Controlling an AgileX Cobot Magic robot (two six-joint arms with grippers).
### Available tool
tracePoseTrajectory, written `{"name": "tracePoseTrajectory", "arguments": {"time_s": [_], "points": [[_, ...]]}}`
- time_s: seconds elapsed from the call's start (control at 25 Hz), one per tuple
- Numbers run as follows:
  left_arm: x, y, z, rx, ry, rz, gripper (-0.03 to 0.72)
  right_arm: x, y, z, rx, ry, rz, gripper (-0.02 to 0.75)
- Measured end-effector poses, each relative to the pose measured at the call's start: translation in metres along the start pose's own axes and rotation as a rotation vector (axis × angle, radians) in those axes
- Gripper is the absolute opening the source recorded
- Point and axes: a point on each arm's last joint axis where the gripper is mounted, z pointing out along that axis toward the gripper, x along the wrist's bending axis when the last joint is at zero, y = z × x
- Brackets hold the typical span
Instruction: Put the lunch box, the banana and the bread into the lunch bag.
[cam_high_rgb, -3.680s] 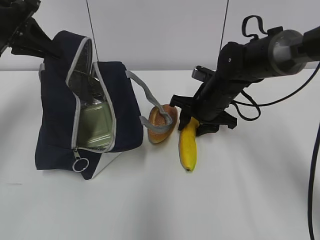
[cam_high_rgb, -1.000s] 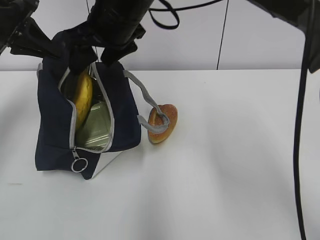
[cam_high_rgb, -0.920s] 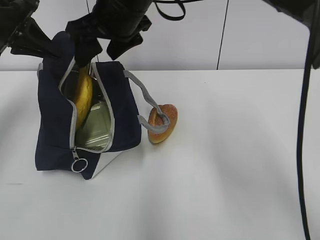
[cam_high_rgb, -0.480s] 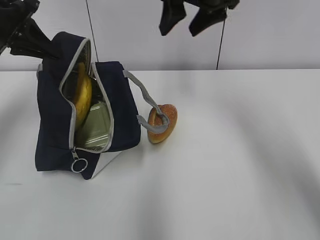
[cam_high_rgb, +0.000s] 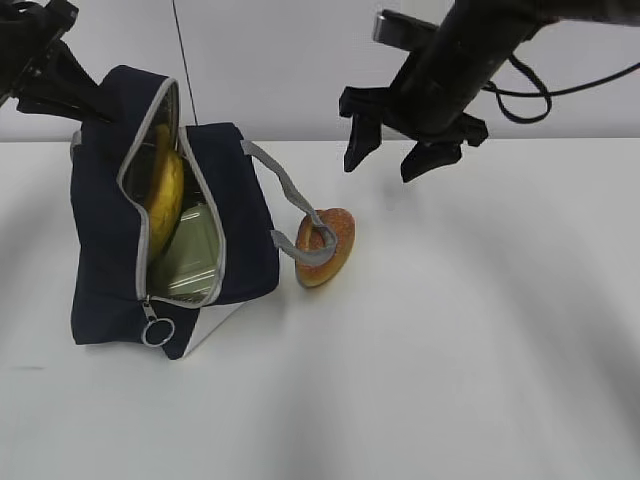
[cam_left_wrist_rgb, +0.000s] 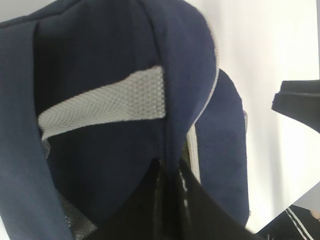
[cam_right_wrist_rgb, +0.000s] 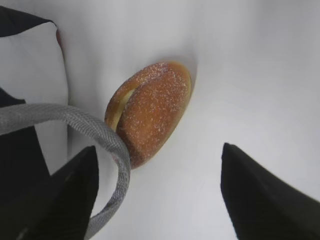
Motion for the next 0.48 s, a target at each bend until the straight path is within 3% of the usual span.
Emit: {"name": "tracePoseTrajectory", "arguments": {"time_s": [0.28, 0.48], "points": [[0.0, 0.0, 0.0, 0.0, 0.0, 0.0, -0.015, -0.008, -0.003, 0.056, -0.022, 0.101, 0.17, 0.585], [0.0, 0.0, 0.0, 0.0, 0.0, 0.0, -0.015, -0.018, -0.008, 0.091, 0.003, 0.098, 0.222, 0.585]]}}
